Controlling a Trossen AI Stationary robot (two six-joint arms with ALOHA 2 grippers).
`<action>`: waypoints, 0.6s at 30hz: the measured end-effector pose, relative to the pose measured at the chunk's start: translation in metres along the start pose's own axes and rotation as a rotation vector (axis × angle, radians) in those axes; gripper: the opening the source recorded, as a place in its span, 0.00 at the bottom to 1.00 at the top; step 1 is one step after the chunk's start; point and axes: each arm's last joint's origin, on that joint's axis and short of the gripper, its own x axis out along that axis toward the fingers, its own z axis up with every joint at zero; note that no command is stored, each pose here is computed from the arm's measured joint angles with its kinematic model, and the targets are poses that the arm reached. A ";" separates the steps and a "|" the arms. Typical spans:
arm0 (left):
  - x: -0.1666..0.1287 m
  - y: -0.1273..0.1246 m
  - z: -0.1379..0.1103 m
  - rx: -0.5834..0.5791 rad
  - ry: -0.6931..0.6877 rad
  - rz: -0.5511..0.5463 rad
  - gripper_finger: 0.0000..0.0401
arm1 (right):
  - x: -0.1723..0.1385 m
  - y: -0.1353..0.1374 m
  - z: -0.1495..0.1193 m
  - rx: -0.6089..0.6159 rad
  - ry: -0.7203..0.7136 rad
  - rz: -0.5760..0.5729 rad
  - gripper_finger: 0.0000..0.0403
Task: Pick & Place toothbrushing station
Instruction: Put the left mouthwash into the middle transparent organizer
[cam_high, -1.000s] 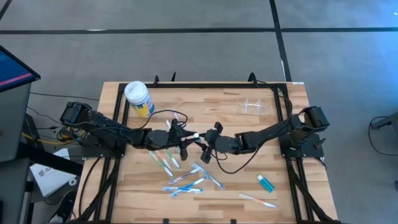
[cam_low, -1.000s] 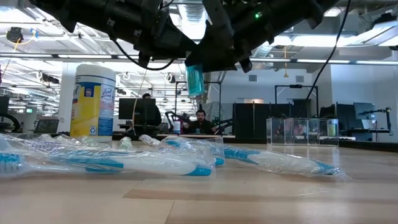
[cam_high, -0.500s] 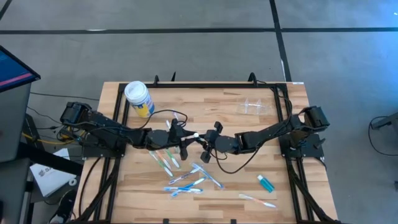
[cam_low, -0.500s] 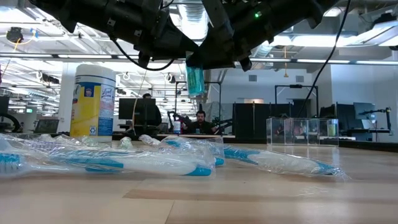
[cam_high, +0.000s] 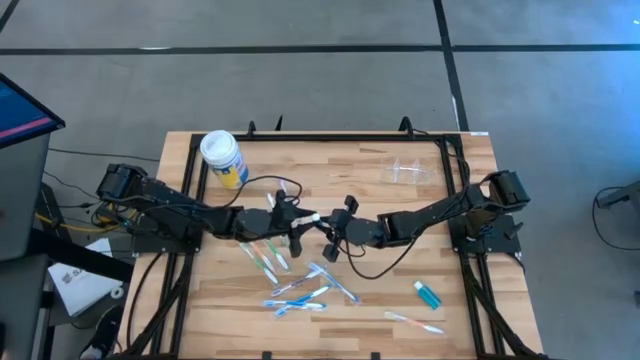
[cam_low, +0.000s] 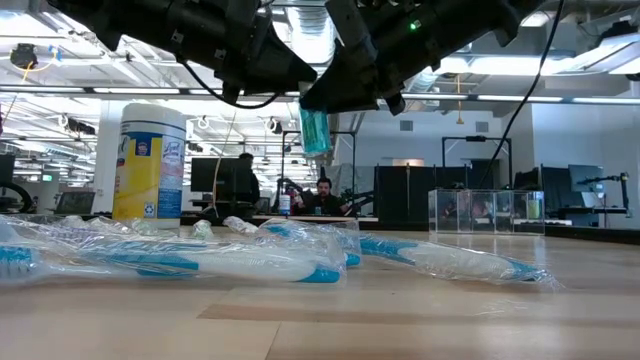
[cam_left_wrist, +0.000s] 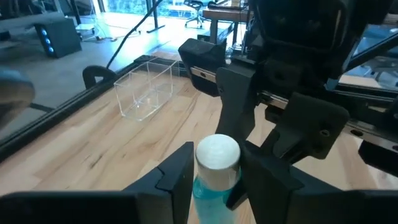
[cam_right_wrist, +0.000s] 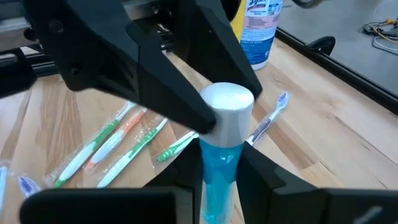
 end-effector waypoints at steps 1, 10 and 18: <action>-0.001 0.000 0.001 -0.002 -0.007 0.001 0.29 | 0.000 0.000 0.000 0.000 0.001 0.000 0.15; -0.028 0.005 0.010 -0.025 -0.057 -0.034 0.27 | -0.005 -0.007 0.001 -0.033 0.035 -0.080 0.15; -0.045 0.014 0.007 -0.085 -0.080 -0.047 0.27 | -0.011 -0.019 0.006 -0.058 0.043 -0.199 0.15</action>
